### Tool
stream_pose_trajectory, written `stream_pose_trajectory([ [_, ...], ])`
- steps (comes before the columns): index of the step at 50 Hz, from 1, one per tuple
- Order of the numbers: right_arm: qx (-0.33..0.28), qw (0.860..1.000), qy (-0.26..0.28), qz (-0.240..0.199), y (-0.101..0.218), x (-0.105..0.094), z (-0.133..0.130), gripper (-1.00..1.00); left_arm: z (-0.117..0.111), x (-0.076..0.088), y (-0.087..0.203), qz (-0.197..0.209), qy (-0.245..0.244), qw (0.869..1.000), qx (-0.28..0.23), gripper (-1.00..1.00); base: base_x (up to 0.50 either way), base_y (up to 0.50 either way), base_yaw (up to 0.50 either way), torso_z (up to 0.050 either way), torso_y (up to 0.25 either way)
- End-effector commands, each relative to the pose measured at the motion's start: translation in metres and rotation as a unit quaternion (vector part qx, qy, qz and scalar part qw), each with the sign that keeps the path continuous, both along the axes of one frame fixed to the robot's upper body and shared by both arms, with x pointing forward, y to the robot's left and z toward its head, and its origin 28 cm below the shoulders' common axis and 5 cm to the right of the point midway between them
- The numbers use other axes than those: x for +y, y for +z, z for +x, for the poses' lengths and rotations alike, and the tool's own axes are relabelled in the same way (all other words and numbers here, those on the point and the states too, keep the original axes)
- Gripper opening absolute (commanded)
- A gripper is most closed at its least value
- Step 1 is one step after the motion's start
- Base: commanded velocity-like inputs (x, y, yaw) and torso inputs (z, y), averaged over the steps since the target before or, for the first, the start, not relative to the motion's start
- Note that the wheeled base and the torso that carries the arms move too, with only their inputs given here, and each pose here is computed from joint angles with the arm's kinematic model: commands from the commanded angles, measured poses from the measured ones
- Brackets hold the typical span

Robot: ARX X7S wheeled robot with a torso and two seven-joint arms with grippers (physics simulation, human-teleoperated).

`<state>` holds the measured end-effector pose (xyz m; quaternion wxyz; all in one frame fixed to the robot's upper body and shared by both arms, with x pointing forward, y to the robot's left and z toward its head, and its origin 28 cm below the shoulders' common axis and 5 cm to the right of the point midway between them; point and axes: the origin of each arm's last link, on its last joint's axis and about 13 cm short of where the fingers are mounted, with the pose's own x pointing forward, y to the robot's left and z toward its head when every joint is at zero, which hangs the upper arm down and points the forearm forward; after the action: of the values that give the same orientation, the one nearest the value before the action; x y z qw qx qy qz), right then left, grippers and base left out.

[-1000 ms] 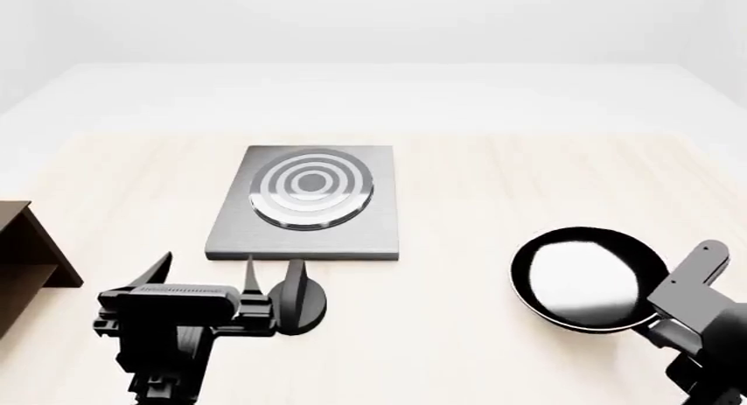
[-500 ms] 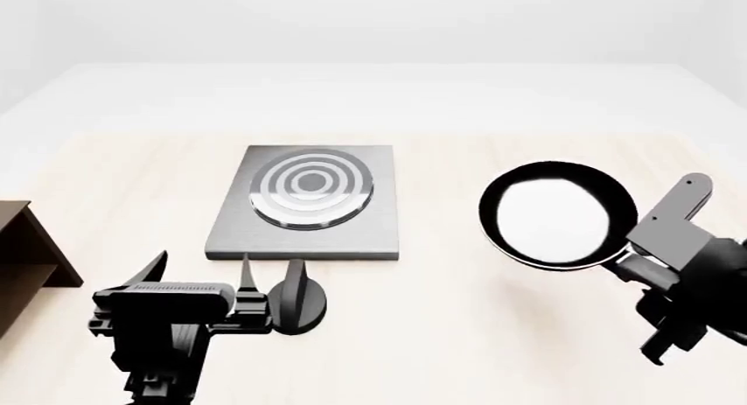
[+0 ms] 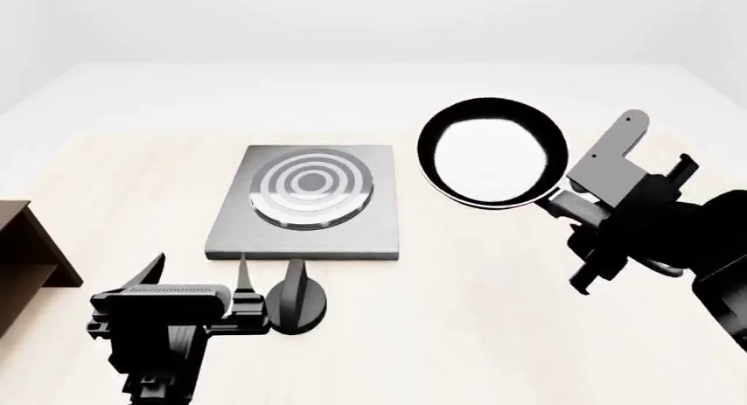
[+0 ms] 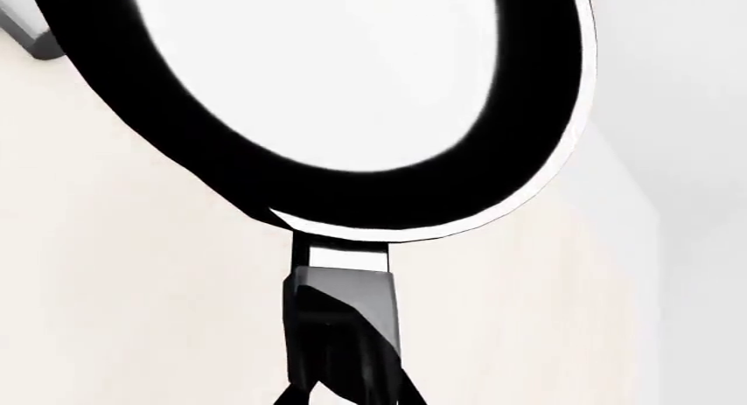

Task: Turn on the stove and put the frying pan on it.

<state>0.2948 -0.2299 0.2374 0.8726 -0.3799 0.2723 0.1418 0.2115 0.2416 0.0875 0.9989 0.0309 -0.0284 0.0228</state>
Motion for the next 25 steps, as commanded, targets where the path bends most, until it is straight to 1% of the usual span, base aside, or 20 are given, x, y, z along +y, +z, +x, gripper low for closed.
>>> stream_pose_trajectory([
  [1,-0.067,0.997,0.026,0.003,0.023,0.017,0.023,-1.00,0.000,0.001,-0.001,-0.001,0.003,1.000,-0.001,1.00,0.00,0.00,0.00,0.000,0.000],
  [13,-0.089,0.994,0.059,0.020,0.026,0.040,0.043,-1.00,0.000,0.002,-0.001,-0.001,0.002,1.000,-0.003,1.00,0.00,0.00,0.00,0.000,0.002],
  [25,-0.111,0.991,0.075,0.029,0.034,0.058,0.056,-1.00,0.000,0.002,-0.003,0.002,0.004,1.000,-0.004,1.00,0.00,0.00,0.00,0.000,0.002],
])
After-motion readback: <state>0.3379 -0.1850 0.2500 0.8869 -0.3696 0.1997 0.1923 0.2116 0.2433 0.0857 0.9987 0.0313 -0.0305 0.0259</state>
